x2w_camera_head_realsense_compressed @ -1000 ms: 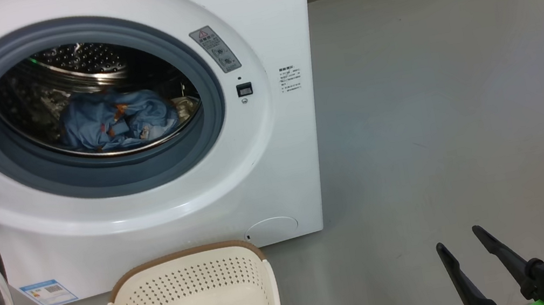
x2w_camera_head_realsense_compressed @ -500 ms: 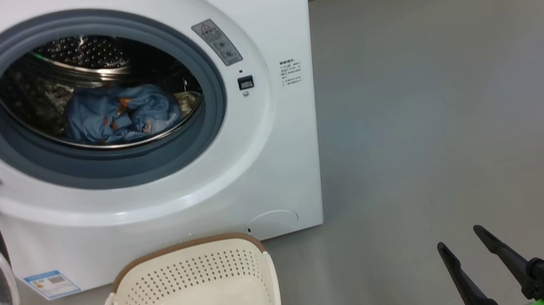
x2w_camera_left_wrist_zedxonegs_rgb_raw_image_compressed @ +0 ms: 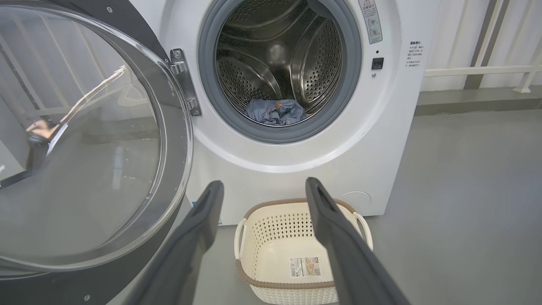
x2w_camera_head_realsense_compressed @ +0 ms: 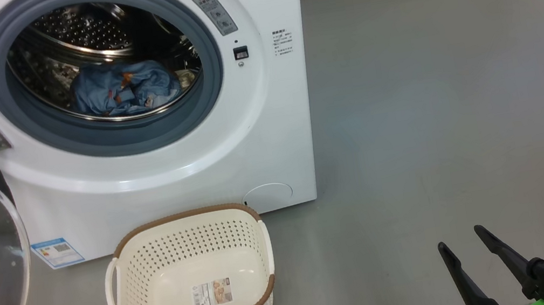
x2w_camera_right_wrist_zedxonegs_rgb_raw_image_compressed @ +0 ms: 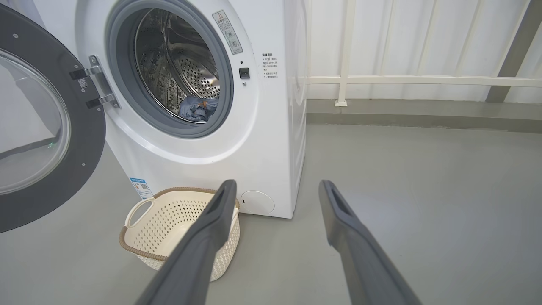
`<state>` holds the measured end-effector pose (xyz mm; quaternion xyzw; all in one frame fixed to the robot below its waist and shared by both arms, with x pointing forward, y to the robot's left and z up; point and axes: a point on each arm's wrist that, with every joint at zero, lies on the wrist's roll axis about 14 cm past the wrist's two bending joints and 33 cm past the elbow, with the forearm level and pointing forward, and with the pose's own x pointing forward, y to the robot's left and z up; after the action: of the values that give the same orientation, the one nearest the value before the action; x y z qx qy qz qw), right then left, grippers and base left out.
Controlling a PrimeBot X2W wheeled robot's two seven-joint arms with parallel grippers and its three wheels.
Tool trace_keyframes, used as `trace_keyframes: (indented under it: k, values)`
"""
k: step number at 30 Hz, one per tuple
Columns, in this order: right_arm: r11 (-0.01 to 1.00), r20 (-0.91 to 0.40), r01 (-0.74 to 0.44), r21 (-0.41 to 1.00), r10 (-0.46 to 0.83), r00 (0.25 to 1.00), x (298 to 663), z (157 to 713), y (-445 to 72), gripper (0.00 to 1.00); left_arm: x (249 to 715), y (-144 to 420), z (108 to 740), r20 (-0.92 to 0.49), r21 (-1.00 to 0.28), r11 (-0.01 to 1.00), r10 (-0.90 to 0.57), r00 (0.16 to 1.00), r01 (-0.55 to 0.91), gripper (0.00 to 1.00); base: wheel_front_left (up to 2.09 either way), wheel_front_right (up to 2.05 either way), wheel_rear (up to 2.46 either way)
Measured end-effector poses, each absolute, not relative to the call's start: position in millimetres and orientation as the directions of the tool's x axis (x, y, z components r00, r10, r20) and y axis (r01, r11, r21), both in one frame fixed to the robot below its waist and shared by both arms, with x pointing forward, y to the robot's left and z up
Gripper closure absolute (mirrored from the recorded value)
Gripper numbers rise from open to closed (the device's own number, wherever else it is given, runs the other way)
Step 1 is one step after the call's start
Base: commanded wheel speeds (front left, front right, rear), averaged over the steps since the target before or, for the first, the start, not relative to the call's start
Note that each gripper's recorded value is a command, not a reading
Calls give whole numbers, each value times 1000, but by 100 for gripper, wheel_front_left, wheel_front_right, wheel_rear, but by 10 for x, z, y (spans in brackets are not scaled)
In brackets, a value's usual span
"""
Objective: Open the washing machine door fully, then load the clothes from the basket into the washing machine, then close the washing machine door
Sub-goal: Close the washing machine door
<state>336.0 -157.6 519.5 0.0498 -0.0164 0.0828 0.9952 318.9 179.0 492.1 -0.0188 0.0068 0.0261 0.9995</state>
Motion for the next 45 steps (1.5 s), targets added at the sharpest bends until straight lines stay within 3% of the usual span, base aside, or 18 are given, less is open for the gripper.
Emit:
trace_keyframes:
  k: [25,45]
  values:
    - [976,43,-194,99,190,981,3420,5200,-1486,0,3153,1894,4959,0,-33,996,85,996,-85,0,-2,2,0]
    - [904,26,-418,94,417,908,3657,5152,-742,0,2706,2439,4951,1,-43,953,301,954,-300,0,0,0,0]
